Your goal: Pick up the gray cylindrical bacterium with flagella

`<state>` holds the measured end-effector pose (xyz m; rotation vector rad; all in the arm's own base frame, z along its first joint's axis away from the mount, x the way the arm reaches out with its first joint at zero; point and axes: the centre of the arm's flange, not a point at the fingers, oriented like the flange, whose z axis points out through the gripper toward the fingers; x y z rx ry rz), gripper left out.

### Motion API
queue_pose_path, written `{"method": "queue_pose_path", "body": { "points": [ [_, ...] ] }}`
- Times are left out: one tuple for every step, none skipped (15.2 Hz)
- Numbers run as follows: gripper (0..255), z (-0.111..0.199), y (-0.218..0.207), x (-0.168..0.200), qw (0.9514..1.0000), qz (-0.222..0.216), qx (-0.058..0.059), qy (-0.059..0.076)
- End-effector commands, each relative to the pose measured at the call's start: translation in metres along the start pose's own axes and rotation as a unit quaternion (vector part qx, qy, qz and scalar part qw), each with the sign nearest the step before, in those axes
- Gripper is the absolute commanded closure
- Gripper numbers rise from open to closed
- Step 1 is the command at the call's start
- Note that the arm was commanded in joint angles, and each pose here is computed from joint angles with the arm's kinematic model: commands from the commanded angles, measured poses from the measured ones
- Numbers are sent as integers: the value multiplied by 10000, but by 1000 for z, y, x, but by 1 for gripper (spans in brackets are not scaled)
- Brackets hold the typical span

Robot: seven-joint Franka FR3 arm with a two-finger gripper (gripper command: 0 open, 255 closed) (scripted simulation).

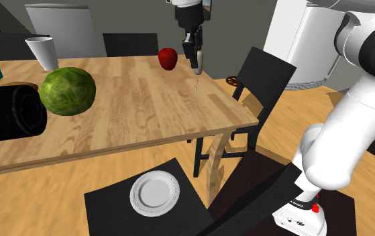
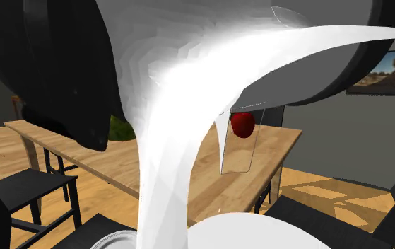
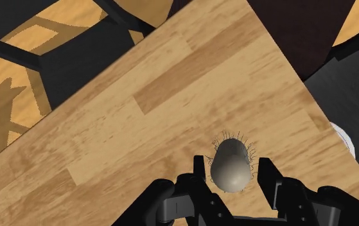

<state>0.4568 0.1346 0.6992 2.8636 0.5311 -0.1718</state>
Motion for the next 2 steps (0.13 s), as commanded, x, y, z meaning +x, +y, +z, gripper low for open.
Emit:
{"method": "queue_pose_path", "body": {
  "points": [
    [255, -6, 2, -2, 10000, 0, 1, -2],
    [255, -6, 2, -2, 10000, 0, 1, -2]
  ]
}}
